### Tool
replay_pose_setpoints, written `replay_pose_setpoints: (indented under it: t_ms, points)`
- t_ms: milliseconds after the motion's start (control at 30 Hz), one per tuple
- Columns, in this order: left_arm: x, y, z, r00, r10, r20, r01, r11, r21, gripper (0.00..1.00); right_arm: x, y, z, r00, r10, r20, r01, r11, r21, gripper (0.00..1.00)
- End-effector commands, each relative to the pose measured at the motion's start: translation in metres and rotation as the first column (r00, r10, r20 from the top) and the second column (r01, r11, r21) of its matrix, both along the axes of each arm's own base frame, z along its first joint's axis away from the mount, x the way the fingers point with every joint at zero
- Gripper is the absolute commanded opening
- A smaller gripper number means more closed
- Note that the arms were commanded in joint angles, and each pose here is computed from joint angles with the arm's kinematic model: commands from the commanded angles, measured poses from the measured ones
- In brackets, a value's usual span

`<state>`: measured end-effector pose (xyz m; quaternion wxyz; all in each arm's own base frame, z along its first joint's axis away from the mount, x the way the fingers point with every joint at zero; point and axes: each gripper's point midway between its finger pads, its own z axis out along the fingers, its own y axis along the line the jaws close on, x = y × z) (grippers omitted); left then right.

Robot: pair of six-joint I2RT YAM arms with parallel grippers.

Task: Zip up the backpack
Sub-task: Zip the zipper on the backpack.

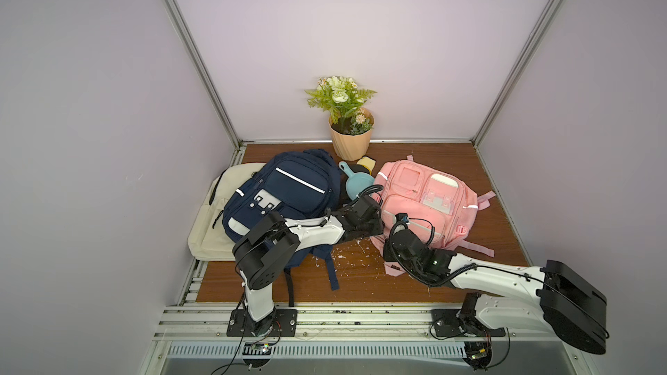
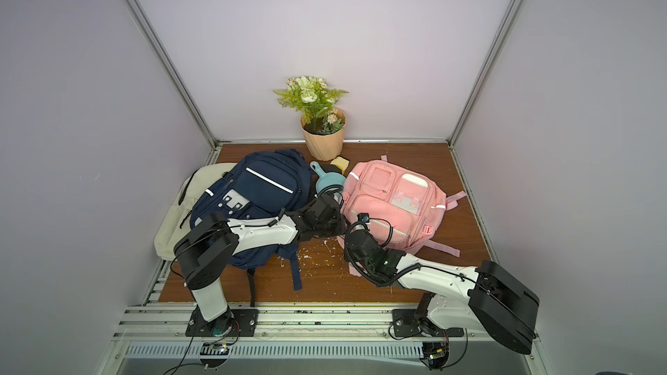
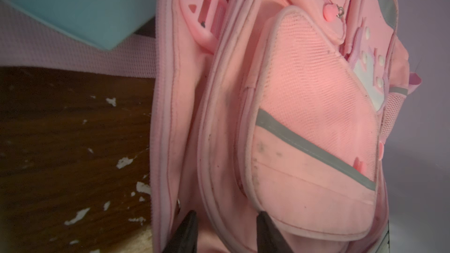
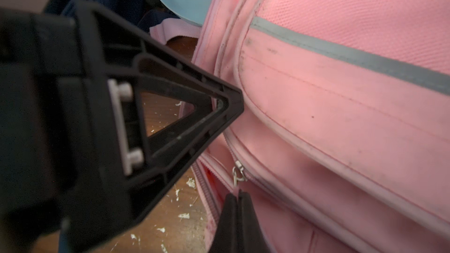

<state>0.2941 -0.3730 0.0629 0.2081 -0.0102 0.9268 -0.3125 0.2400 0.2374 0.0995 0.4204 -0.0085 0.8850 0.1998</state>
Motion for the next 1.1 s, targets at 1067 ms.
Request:
replay_pose_setpoints:
  t_ms: [1067]
  points:
    - [0.123,-0.008,0.066,0.971,-0.032,0.238,-0.016,0.980,0.199,0.12,-0.019,-0.082,0.000,0.989,-0.147,0.006,0.146,0.984,0.106,0.00]
